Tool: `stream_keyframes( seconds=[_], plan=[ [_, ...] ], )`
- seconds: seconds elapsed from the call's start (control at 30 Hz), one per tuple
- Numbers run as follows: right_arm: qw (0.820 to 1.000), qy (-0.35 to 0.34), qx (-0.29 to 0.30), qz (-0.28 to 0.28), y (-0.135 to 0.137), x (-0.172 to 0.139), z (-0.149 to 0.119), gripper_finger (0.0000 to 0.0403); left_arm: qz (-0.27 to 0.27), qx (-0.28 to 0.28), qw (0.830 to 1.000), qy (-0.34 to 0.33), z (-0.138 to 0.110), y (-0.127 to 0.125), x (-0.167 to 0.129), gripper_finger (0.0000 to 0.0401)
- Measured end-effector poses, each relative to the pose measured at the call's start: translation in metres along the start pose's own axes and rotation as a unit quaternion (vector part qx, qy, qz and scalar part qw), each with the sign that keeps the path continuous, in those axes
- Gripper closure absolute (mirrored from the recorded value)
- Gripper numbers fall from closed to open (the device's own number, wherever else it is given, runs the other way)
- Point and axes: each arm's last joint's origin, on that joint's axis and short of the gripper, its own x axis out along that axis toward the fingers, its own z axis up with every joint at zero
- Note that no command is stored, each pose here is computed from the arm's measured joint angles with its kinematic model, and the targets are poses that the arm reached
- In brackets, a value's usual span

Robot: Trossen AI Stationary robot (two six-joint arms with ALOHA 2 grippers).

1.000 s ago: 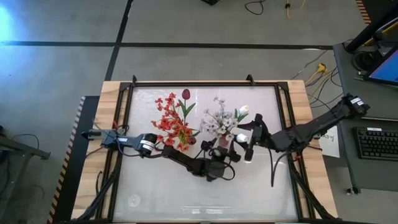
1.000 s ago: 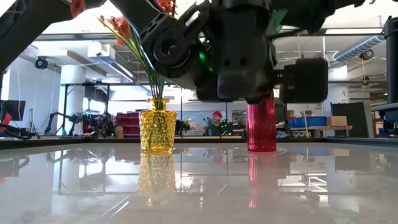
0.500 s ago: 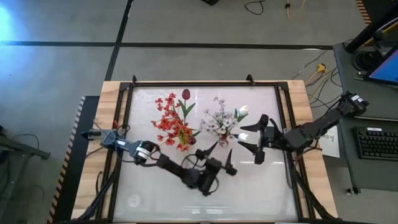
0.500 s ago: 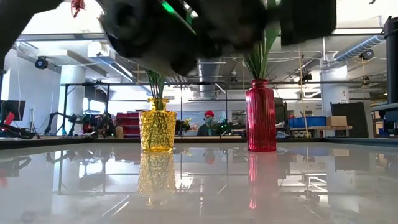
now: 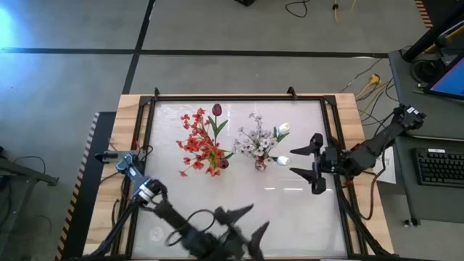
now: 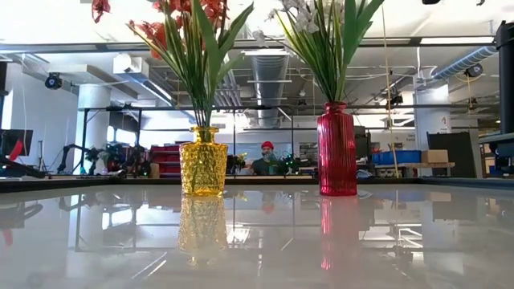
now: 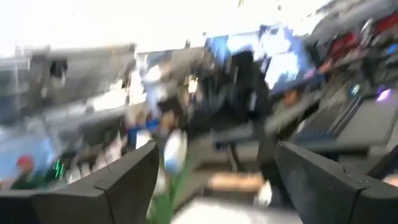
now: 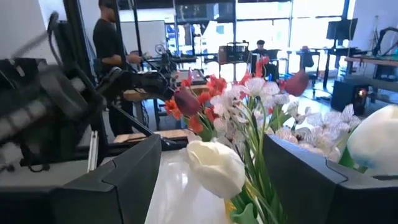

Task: Sort flowers into vase by color
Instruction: Return to Home Position

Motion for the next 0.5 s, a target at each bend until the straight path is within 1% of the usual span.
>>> stream_keyframes(
  seconds=[0.13, 0.27, 0.33, 0.37, 0.4, 0.47, 0.5],
  plan=[
    [1.0, -0.013, 0.003, 0.003, -0.002, -0.003, 0.004, 0.0136, -0.017, 0.014, 0.996, -0.089, 0.043, 0.009, -0.022, 0.0106],
    [1.0, -0.017, 0.0, 0.002, -0.003, -0.004, 0.006, 0.014, 0.0, 0.053, 0.983, -0.177, 0.081, 0.023, -0.037, 0.0116],
    [1.0, -0.016, 0.0, 0.002, -0.003, -0.004, 0.006, 0.014, 0.001, 0.084, 0.98, -0.182, 0.099, 0.03, -0.044, 0.0119],
    [1.0, -0.016, 0.0, 0.002, -0.003, -0.004, 0.006, 0.0139, -0.001, 0.108, 0.979, -0.174, 0.107, 0.033, -0.048, 0.012],
    [1.0, -0.016, 0.0, 0.002, -0.003, -0.004, 0.006, 0.0138, -0.008, 0.141, 0.978, -0.154, 0.113, 0.034, -0.051, 0.0121],
    [1.0, -0.016, -0.001, 0.002, -0.003, -0.004, 0.006, 0.0138, -0.025, 0.22, 0.971, -0.092, 0.117, 0.036, -0.058, 0.0125],
    [1.0, -0.016, -0.003, 0.002, -0.003, -0.004, 0.006, 0.0138, -0.025, 0.226, 0.971, -0.077, 0.116, 0.04, -0.062, 0.0127]
  ],
)
